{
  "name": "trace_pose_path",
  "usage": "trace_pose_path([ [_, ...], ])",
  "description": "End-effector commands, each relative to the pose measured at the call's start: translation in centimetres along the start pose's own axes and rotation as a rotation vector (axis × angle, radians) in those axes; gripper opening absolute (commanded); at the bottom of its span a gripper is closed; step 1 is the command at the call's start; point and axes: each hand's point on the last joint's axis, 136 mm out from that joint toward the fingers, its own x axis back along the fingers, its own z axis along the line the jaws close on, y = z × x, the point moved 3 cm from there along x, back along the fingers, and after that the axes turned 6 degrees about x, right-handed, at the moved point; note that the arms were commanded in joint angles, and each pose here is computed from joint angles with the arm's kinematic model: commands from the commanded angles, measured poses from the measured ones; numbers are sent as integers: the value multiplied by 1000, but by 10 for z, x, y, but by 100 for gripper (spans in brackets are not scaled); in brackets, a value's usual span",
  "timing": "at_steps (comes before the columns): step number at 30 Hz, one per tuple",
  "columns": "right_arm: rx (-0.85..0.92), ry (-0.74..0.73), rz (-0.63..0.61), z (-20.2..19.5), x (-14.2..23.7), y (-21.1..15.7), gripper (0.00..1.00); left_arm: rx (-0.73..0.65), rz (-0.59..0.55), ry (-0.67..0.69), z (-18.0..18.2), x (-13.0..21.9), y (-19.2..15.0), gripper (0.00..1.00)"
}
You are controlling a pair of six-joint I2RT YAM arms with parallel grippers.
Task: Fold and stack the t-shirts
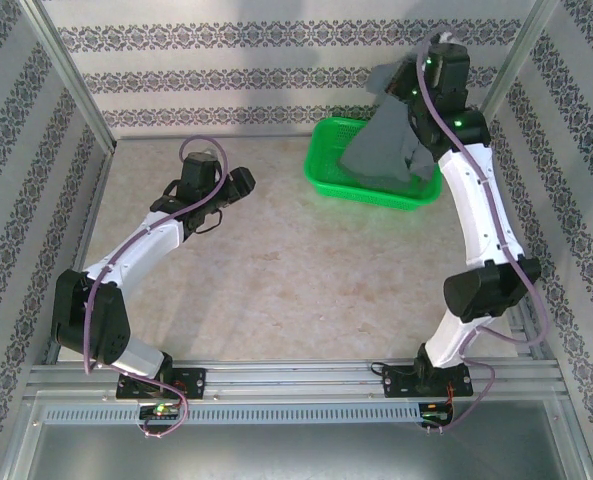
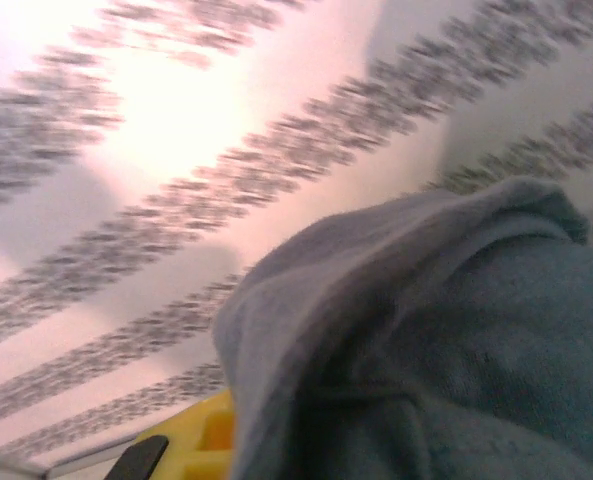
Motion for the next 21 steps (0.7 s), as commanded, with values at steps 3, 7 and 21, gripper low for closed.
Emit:
trace_pose_path([
  [3,192,171,-131,90,65,27,0,-7,-90,91,8,26,20,82],
  [7,289,305,-136,155,96,9,0,-9,-174,153,13,51,34,82],
  [21,295,541,721,243,23,-281,43,77,-289,418,68,136,26,83],
])
